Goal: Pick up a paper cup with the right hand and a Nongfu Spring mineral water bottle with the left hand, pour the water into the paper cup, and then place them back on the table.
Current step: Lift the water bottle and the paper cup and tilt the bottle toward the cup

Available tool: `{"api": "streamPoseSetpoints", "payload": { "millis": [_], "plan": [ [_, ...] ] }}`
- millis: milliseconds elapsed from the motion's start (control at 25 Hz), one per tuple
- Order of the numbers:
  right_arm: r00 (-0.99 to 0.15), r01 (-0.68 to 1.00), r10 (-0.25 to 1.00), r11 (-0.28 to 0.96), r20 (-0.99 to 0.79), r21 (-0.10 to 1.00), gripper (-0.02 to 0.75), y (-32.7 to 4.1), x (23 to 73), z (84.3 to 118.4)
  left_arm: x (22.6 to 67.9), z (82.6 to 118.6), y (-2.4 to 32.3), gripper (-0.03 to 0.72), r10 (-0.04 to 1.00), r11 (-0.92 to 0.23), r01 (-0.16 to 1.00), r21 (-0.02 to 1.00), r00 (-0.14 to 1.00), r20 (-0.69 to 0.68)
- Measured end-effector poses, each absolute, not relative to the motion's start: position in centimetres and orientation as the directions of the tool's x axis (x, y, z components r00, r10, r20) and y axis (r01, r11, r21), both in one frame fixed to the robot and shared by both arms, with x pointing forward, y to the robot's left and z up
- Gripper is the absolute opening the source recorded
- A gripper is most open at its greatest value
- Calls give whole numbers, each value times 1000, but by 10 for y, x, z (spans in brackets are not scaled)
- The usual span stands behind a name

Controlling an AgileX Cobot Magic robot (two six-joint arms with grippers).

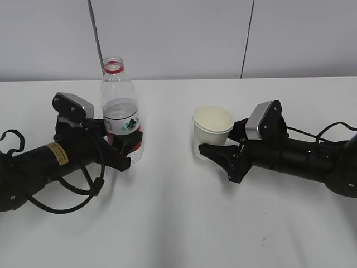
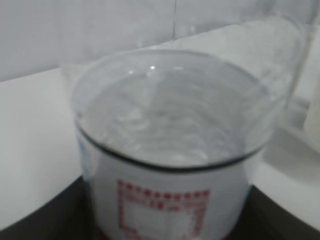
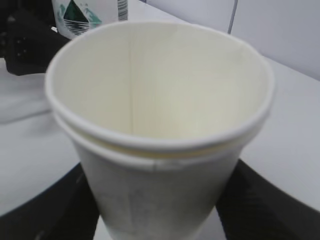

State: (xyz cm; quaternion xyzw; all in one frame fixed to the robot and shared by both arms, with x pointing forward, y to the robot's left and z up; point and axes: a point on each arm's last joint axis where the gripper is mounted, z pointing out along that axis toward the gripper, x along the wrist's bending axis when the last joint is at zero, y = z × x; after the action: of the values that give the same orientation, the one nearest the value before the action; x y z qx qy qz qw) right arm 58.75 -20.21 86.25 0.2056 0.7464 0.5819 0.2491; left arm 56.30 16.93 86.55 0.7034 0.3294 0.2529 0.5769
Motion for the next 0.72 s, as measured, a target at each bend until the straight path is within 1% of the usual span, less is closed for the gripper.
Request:
{"api": "streamPoseSetpoints", "payload": {
  "millis": [120,240,400,480,600,720],
  "plan": [
    [-803,12,581,238,-133,971,485,-201,586,864,564,876,170,437,761,-139,163,977,649,0],
    [-826,2,546,252,-141,968,485,-199,583,863,564,892,171,429,762,-176,131,976,645,51],
    [-836,9,533,250,-130,968,485,-198,582,863,564,908,173,429,760,-228,101,968,640,113],
    [-840,20,531,242,-115,970,485,-196,581,863,563,914,174,429,752,-267,73,961,639,161],
    [-861,9,495,246,-117,969,485,-187,578,863,562,922,175,428,725,-353,28,935,639,255],
    [-877,-4,465,242,-119,970,485,-176,577,865,561,928,176,428,714,-390,12,921,636,294]
  ]
}}
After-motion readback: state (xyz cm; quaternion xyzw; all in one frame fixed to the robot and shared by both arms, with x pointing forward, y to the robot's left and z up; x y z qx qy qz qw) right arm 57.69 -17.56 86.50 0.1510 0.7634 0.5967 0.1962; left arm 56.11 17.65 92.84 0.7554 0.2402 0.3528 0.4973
